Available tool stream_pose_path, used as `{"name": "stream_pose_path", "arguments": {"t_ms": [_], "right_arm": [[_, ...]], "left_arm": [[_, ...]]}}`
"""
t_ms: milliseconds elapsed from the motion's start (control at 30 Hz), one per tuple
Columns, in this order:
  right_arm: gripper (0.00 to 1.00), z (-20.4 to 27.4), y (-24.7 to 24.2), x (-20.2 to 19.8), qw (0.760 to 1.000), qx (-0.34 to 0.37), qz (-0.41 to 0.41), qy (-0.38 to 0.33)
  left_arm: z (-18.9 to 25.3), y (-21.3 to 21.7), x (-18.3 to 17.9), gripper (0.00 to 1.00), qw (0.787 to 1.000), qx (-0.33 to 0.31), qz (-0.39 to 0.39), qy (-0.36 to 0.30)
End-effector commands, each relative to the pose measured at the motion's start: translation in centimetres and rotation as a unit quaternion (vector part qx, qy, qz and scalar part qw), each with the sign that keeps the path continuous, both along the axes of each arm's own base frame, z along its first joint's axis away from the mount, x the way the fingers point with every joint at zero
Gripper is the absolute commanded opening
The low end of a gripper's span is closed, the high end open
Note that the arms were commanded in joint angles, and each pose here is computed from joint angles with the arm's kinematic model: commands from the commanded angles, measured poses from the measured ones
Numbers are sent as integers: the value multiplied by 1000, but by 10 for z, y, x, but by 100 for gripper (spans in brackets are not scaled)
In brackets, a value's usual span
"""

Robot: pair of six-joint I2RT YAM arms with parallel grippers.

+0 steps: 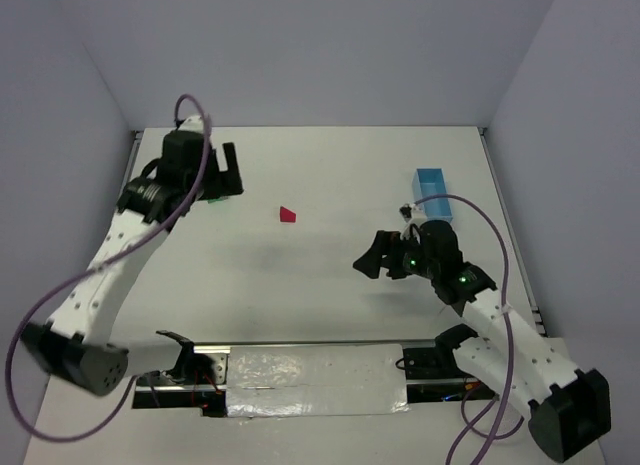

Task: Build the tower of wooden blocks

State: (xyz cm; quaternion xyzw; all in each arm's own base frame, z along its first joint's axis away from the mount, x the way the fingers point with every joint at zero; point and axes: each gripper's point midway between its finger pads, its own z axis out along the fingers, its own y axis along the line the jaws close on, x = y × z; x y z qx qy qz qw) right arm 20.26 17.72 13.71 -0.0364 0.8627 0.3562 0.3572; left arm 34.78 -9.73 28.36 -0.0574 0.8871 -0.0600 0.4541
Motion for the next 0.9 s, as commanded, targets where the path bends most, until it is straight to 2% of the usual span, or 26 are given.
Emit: {"name": "stream_pose_path", "arguments": {"t_ms": [0, 33, 67, 100, 133, 167, 200, 267, 300, 333, 367, 500, 667, 767, 867], "right_arm": [[98, 41, 40, 33, 997, 29, 38, -54], [98, 37, 45, 45, 998, 4, 37, -56], [98, 61, 54, 63, 993, -20, 58, -101], [99, 31, 64, 74, 993, -62, 79, -69], [99, 27, 71, 85, 989, -84, 95, -75], [99, 19, 83, 110, 981, -123, 123, -87], [100, 9, 90, 113, 975, -146, 145, -80], [100, -7, 109, 146, 966, -186, 162, -80], [100, -16, 114, 148, 955, -211, 191, -85], [100, -6, 127, 162, 948, -216, 206, -108], [100, -33, 136, 165, 939, -237, 231, -92], [99, -72, 150, 172, 877, -345, 319, -96], [96, -80, 174, 189, 851, -348, 375, -121], [94, -94, 179, 186, 839, -347, 407, -102], [93, -100, 181, 198, 832, -356, 413, -103]], "left_arm": [[2, 28, -29, 100, 999, -5, 39, -31], [-21, 33, -39, 100, 999, 10, 35, -12], [-17, 40, -49, 99, 999, 10, 42, -32], [-21, 41, -50, 100, 998, 9, 42, -38], [-40, 43, -58, 100, 999, 14, 40, -23], [-40, 43, -65, 100, 999, 8, 34, -29], [-55, 45, -69, 100, 999, 8, 37, -22], [-57, 47, -76, 99, 998, -1, 39, -40], [-60, 45, -77, 99, 999, -9, 31, -42], [-60, 47, -81, 100, 999, -12, 31, -42], [-58, 49, -83, 100, 998, -11, 35, -46], [-54, 48, -83, 99, 998, -12, 27, -59], [-59, 41, -82, 100, 999, -13, 9, -45], [-58, 40, -82, 99, 999, -13, 2, -47], [-58, 39, -83, 100, 999, -15, -1, -47]]}}
